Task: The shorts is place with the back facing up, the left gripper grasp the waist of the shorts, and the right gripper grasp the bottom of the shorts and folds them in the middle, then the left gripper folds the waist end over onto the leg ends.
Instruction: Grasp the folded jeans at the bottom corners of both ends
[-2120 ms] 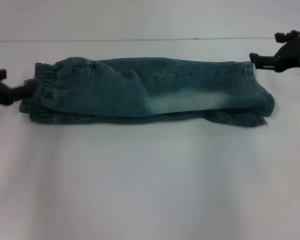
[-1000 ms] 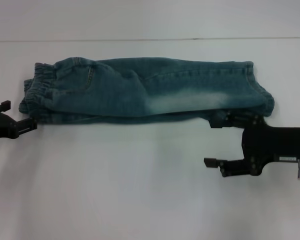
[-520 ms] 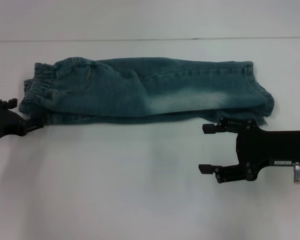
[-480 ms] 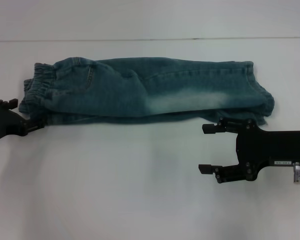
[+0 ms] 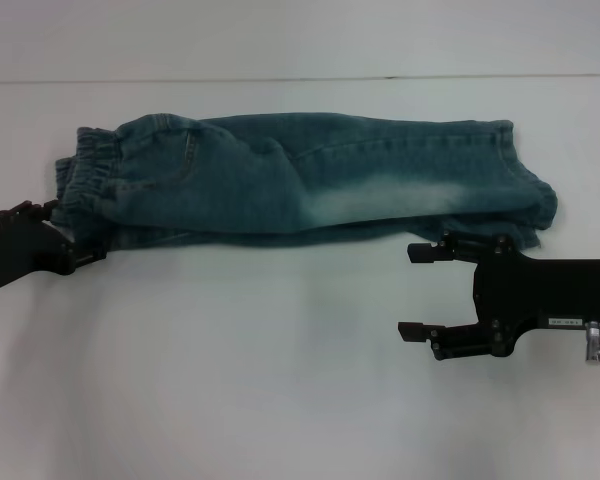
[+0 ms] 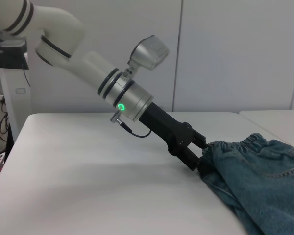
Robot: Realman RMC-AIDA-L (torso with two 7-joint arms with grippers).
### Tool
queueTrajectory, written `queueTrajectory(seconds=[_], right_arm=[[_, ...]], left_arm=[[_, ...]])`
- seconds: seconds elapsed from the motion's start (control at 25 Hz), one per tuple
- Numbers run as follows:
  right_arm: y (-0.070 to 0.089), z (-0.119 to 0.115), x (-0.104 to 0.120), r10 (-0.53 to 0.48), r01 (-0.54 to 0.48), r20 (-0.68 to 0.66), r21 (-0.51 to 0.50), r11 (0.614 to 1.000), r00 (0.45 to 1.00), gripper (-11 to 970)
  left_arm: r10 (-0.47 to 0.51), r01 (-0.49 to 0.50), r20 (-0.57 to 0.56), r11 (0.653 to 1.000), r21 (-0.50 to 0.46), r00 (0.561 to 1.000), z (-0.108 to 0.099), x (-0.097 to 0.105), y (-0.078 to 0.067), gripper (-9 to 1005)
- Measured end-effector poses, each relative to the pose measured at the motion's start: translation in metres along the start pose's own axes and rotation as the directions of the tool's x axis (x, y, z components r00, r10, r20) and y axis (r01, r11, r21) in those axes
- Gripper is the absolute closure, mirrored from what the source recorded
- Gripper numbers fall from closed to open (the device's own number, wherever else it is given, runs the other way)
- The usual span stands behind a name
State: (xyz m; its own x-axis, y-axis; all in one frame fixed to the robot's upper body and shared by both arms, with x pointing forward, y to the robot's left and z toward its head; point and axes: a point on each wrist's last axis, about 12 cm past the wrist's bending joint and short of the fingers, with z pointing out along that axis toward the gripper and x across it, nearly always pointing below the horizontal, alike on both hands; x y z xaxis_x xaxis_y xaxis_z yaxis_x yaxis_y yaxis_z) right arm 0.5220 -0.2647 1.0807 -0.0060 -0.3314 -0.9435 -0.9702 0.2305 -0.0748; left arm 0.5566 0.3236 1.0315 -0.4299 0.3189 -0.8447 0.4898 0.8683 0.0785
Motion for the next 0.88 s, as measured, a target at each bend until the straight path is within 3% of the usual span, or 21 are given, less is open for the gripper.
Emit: queueTrajectory(seconds=[0.12,0.32,0.88], right_arm=[[-0.0003,0.0,0.001,0.003,-0.003,-0.003,0.01,1.0,1.0,65],[-0.0001,0.0008,0.0033,0.014,-0.014,-0.006,0.017,1.0,1.0,64],[-0.0012,-0.0014,0.0072,0.029,-0.028,-0.004,0.053,0.998,1.0,66]], left_arm=[[0.013,-0.013,-0.001,1.0,0.001,1.0,-0.0003,0.0007,-0.0007,159],[0.026,-0.026,0.003,1.0,-0.001,1.0,-0.0011,0.0024,-0.0018,365],[0.057,-0.059,0.03,0.997,0.045,0.998,-0.0001,-0.0023,-0.0077,461]])
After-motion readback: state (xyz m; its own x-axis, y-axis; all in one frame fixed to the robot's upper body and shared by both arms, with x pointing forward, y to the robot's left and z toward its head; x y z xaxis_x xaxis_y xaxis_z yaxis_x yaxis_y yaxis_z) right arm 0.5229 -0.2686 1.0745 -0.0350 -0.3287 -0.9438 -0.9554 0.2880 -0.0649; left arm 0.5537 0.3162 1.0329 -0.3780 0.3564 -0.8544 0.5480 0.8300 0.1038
